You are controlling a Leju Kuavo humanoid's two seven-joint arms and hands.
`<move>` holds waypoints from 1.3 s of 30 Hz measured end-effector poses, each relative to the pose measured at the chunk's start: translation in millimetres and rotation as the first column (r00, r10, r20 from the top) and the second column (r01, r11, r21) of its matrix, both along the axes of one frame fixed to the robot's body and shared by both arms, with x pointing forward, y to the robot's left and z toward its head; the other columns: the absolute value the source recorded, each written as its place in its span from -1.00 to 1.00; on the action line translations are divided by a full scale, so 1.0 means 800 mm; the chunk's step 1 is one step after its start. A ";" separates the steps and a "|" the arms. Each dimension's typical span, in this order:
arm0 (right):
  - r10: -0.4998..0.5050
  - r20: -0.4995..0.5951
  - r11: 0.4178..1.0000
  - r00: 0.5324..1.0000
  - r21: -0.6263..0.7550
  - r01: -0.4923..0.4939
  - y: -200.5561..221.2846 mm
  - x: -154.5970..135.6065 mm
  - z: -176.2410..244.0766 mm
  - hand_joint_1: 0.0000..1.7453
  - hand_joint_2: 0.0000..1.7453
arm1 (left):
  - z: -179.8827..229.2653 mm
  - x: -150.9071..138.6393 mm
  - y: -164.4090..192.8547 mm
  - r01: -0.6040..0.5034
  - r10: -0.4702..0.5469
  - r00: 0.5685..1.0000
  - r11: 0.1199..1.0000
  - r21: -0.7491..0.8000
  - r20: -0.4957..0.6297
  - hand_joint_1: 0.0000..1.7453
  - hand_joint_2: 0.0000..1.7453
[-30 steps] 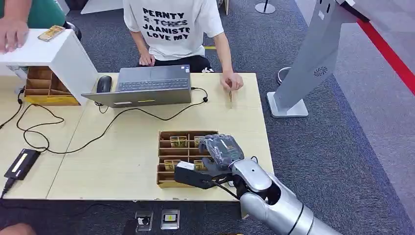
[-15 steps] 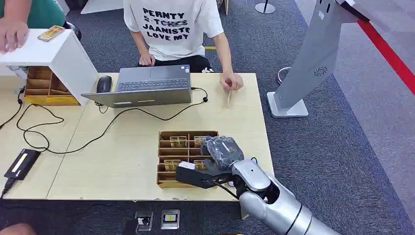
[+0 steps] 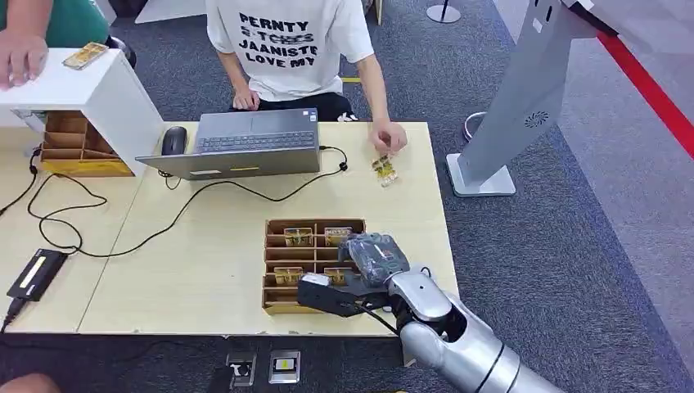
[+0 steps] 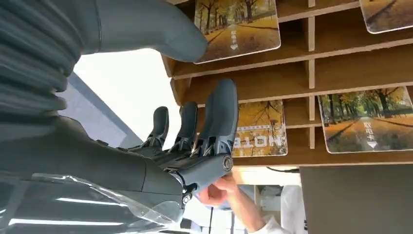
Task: Pass the card to the sensor for recognition and then transmit it.
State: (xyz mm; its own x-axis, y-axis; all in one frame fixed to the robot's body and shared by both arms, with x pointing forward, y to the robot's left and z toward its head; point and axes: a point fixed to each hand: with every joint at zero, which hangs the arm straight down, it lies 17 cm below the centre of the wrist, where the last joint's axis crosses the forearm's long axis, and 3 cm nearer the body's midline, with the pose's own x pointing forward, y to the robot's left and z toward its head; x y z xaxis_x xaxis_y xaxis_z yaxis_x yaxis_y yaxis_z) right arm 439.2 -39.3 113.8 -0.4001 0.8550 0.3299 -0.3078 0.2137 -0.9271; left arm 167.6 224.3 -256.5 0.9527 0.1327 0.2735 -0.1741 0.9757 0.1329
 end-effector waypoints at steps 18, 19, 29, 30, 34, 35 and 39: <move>-0.008 -0.010 1.000 1.000 -0.009 0.008 -0.002 0.000 -0.006 0.04 1.00 | -0.001 -0.002 -0.002 0.022 -0.022 1.000 0.999 -0.026 -0.011 -1.00 -1.00; -0.008 -0.010 1.000 1.000 -0.009 0.008 -0.002 0.000 -0.006 0.06 1.00 | -0.001 -0.002 -0.002 0.023 -0.023 1.000 0.999 -0.024 -0.011 -1.00 -1.00; -0.017 -0.006 0.999 1.000 -0.038 0.016 -0.007 0.002 -0.008 -0.08 1.00 | -0.002 -0.004 0.001 0.032 -0.032 0.999 0.999 -0.019 -0.021 -1.00 -1.00; -0.019 -0.006 0.999 1.000 -0.042 0.018 -0.008 0.002 -0.009 -0.04 1.00 | -0.002 -0.004 0.001 0.033 -0.034 0.999 0.999 -0.019 -0.021 -1.00 -1.00; -0.025 -0.001 0.998 1.000 -0.061 0.025 -0.011 0.003 -0.010 -0.04 1.00 | -0.002 -0.004 0.001 0.038 -0.039 0.999 0.999 -0.017 -0.019 -1.00 -1.00; -0.025 0.001 0.998 1.000 -0.065 0.025 -0.012 0.004 -0.010 -0.04 1.00 | -0.002 -0.004 0.002 0.039 -0.039 0.999 0.999 -0.016 -0.019 -1.00 -1.00; -0.027 0.009 0.996 1.000 -0.084 0.028 -0.014 0.005 -0.011 -0.02 1.00 | -0.002 -0.003 0.001 0.043 -0.044 0.999 0.999 -0.015 -0.018 -1.00 -1.00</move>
State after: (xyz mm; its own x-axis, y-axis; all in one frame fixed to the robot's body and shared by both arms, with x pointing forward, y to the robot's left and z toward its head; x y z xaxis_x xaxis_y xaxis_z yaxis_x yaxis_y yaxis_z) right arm 443.2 -50.7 105.1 -0.3781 0.8904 0.2532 -0.2954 0.1431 -0.9446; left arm 165.0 225.4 -258.2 0.9624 0.0950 0.2544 -0.1292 0.9842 0.1213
